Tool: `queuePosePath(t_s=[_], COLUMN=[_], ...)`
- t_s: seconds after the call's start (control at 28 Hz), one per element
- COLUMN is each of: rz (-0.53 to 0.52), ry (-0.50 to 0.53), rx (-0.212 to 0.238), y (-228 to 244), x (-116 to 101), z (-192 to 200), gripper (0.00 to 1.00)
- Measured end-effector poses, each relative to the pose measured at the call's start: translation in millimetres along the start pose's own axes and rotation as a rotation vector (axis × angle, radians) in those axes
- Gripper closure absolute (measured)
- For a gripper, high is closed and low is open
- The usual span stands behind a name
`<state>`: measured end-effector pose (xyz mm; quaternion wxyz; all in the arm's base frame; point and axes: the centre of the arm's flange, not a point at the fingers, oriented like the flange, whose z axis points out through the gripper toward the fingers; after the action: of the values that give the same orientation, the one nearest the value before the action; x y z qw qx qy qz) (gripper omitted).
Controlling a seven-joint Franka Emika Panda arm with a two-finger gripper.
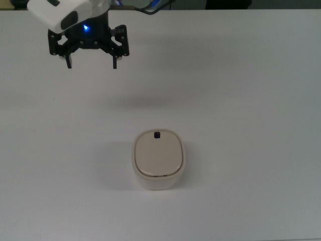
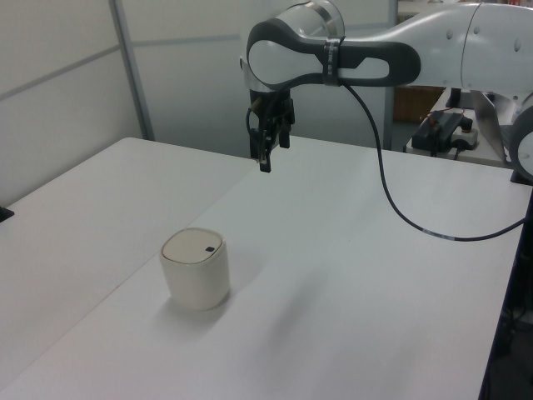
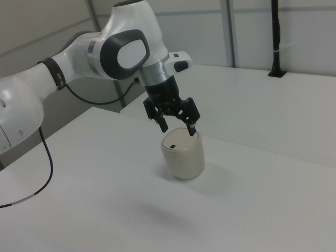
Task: Open the trash can
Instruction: 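Move the gripper down toward the black tab on the trash can lid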
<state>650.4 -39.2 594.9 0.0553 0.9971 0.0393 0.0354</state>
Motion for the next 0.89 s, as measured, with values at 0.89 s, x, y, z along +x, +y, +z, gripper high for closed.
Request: queuePosePath(t_s=[0.89], rz=[0.08], ry=[0.04], rx=[0.064], y=[-63], x=[25], z=[23], gripper=[0.0])
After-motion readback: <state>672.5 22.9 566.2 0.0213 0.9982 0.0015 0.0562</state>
